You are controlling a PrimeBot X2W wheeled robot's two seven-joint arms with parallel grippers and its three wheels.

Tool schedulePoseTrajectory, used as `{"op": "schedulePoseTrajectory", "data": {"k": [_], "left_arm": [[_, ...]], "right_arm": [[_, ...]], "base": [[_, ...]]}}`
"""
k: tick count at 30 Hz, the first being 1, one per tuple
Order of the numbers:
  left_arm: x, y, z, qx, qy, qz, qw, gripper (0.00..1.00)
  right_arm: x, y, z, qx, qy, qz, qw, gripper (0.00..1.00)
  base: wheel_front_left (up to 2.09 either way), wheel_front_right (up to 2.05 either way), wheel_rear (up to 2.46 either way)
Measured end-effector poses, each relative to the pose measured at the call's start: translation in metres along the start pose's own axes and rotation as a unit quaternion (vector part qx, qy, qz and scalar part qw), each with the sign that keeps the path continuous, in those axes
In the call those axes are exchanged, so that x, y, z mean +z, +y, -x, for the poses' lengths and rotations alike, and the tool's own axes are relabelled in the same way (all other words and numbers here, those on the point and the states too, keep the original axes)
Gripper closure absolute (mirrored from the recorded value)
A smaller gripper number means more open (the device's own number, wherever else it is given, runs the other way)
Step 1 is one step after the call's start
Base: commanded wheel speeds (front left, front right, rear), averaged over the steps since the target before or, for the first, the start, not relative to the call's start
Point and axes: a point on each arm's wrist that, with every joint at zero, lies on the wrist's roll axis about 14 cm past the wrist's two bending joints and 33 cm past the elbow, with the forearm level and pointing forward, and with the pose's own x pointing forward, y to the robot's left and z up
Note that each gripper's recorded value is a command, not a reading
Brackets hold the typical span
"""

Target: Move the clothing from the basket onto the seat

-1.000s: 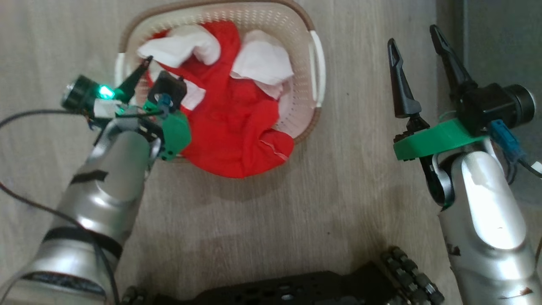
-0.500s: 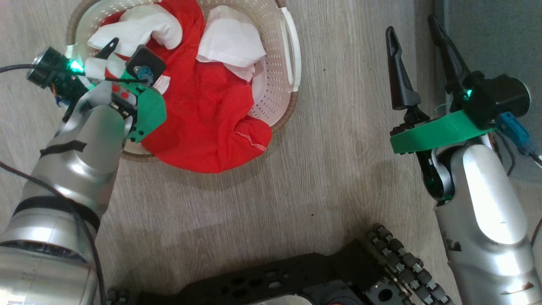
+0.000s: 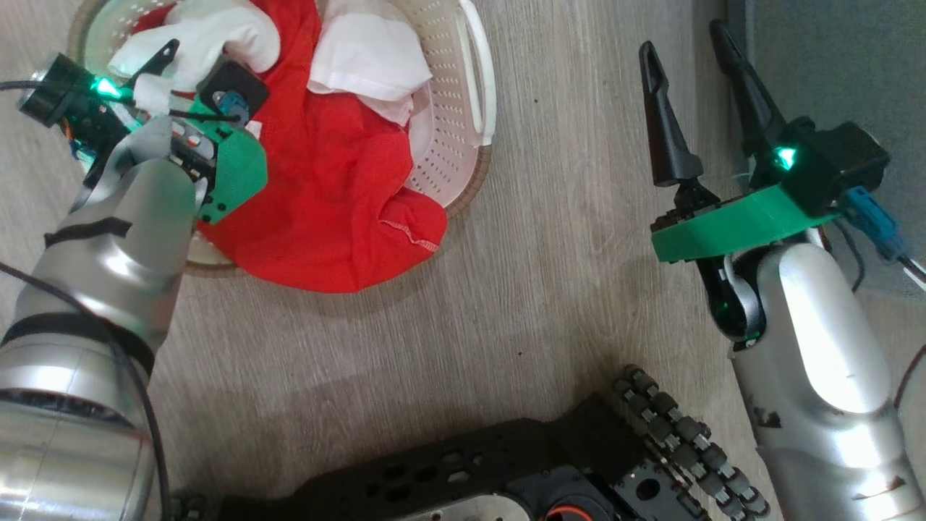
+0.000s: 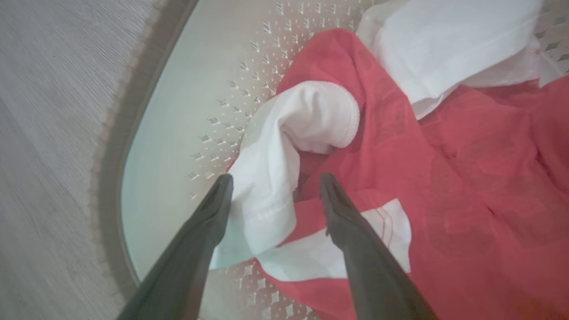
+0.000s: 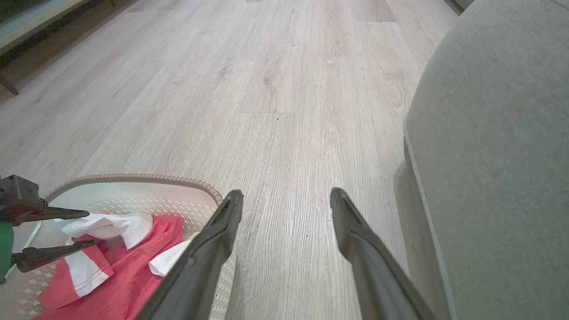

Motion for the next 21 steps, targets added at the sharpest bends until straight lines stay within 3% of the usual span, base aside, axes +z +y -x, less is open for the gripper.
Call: {"op": "schedulePoseTrajectory", "data": {"k": [2, 3, 4, 5, 13, 21], "left_arm": [[-0.002, -0.002, -0.003, -0.004, 0.002, -0.003, 1.000, 0.01], [-0.003, -0.003, -0.003, -0.005, 0.003, -0.004, 1.000, 0.51], [-0.002, -0.004, -0.004, -0.006, 0.000, -0.003, 1.000, 0.93], [-0.001, -0.005, -0.005, -0.007, -0.004, -0.001, 1.000, 1.00], [0.033, 0.028, 0.015, 0.049, -0.056, 0.075, 0.994, 1.00], [0.087, 0.059, 0.089, 0.121, -0.172, 0.198, 0.957, 1.00]], "right_arm": [[-0.003, -0.001, 0.001, -0.001, 0.003, -0.003, 1.000, 0.00], [-0.003, -0.001, 0.001, -0.002, 0.004, -0.002, 1.000, 0.00], [-0.004, -0.002, 0.001, -0.003, 0.005, -0.003, 1.000, 0.00], [-0.004, -0.003, 0.002, -0.004, 0.005, -0.004, 1.000, 0.00], [0.018, -0.004, 0.006, -0.010, -0.018, -0.009, 1.000, 0.00], [0.044, -0.005, 0.032, -0.024, -0.039, -0.009, 0.999, 0.00]], "base": [[0.00, 0.00, 0.00], [0.00, 0.00, 0.00], [0.00, 0.00, 0.00], [0.00, 0.00, 0.00], [0.00, 0.00, 0.00], [0.00, 0.00, 0.00]]}}
